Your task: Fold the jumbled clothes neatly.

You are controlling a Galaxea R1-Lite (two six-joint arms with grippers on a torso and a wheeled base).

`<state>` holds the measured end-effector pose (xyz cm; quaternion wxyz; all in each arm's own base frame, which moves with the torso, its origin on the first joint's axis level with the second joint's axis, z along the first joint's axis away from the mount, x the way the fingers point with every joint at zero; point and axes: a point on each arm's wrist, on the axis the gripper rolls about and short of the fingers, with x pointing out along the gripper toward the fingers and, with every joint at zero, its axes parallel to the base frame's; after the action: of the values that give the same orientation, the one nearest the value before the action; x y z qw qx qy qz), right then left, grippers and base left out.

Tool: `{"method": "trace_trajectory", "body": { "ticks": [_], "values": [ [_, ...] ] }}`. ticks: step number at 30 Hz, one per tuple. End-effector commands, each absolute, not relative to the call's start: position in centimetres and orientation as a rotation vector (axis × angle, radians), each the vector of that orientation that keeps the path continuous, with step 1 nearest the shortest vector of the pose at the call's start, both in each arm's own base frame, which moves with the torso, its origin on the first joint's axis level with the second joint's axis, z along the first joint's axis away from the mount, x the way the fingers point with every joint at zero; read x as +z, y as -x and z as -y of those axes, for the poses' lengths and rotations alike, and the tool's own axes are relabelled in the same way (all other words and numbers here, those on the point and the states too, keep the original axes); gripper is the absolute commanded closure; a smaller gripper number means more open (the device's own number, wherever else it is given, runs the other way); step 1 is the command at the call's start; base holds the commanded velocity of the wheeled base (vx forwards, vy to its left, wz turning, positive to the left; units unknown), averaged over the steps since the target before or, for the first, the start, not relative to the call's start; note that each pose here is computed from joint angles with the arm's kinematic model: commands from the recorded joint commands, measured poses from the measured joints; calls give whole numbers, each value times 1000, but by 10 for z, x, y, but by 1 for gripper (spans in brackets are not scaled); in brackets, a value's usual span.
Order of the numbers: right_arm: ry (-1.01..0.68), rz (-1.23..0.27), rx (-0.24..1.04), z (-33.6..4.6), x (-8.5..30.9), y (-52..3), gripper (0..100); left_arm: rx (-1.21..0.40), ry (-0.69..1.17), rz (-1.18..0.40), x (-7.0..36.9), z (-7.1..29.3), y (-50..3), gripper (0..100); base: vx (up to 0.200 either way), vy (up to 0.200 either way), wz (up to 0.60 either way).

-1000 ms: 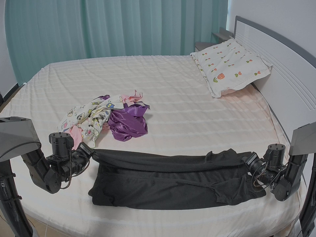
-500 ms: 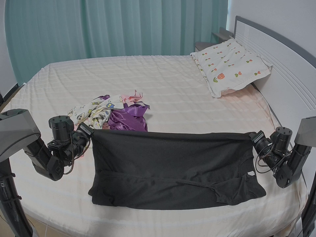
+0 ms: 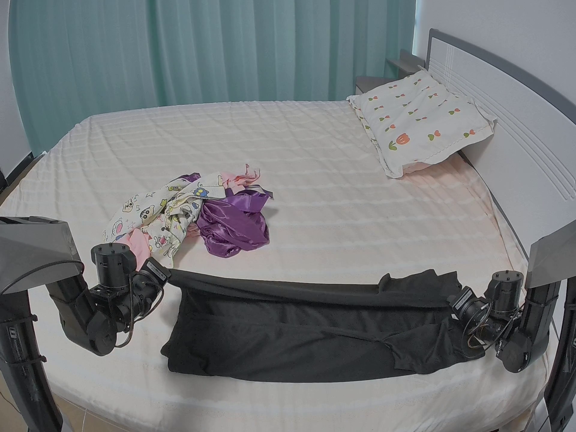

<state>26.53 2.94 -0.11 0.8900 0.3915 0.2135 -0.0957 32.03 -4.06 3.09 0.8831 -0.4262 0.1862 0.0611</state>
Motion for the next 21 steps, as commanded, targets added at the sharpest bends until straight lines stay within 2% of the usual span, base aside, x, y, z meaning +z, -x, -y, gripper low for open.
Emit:
{"method": "trace_trajectory", "body": {
  "ticks": [1, 16, 17, 18, 19, 21],
  "values": [
    [-795, -493, -188, -37, -5, -253, 100, 154, 876, -451, 14, 40, -312, 100, 0, 0, 0],
    [-782, -542, -191, -41, -8, -241, 100, 192, 861, -523, -14, 39, -303, 100, 0, 0, 0],
    [-781, -544, -193, -41, -8, -240, 100, 197, 858, -536, -17, 39, -301, 0, 0, 0, 0],
    [-782, -543, -193, -41, -7, -240, 100, 199, 856, -546, -19, 40, -300, 0, 0, 0, 0],
    [-782, -541, -193, -41, -7, -240, 0, 202, 856, -553, -20, 40, -299, 0, 0, 0, 0],
    [-788, -519, -186, -40, 0, -238, 0, 201, 859, -550, -19, 40, -297, 0, 0, 0, 0]
  ]
}}
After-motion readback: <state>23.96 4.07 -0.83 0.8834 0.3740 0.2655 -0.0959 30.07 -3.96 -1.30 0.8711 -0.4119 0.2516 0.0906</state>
